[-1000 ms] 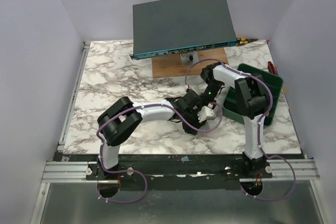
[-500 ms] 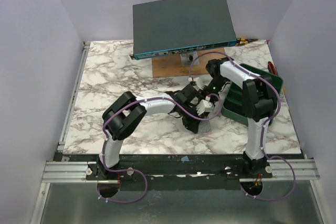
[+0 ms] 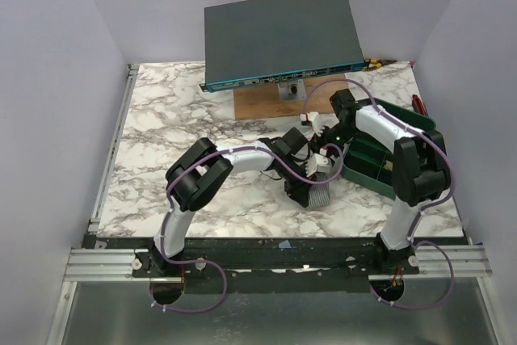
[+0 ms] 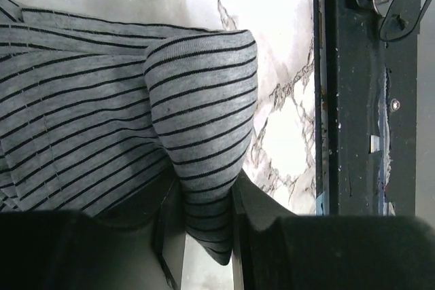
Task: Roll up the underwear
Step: Roll the underwear to the center of the board.
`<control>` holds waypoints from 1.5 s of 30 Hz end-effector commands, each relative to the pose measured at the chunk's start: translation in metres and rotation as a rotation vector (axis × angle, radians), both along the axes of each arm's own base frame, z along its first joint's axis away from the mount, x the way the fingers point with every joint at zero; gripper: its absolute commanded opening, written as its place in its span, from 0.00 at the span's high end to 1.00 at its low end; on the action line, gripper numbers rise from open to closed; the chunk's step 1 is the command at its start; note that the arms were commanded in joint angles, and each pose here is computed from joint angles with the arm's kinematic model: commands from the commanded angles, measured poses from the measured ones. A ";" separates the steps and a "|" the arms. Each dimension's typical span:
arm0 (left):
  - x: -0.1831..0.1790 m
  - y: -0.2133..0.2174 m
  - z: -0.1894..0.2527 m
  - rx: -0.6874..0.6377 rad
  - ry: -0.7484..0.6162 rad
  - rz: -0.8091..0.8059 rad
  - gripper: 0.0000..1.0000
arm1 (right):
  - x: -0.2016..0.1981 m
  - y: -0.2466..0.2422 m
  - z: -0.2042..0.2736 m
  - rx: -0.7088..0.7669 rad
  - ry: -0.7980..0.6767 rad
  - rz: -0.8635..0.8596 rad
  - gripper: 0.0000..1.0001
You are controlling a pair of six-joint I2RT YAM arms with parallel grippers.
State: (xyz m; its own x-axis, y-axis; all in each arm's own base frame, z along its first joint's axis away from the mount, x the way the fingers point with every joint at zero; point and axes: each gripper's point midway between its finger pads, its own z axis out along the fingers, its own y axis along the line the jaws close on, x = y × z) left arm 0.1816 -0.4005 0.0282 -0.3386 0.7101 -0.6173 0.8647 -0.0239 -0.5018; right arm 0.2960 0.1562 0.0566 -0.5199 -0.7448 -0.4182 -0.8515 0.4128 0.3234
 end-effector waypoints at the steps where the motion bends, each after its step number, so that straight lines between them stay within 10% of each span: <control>1: -0.020 0.067 -0.070 0.383 0.215 0.136 1.00 | -0.009 0.009 0.037 0.080 -0.044 -0.052 0.31; 45: -0.010 0.093 -0.090 0.599 0.311 0.277 1.00 | 0.062 -0.116 0.087 -0.038 -0.438 -0.417 0.31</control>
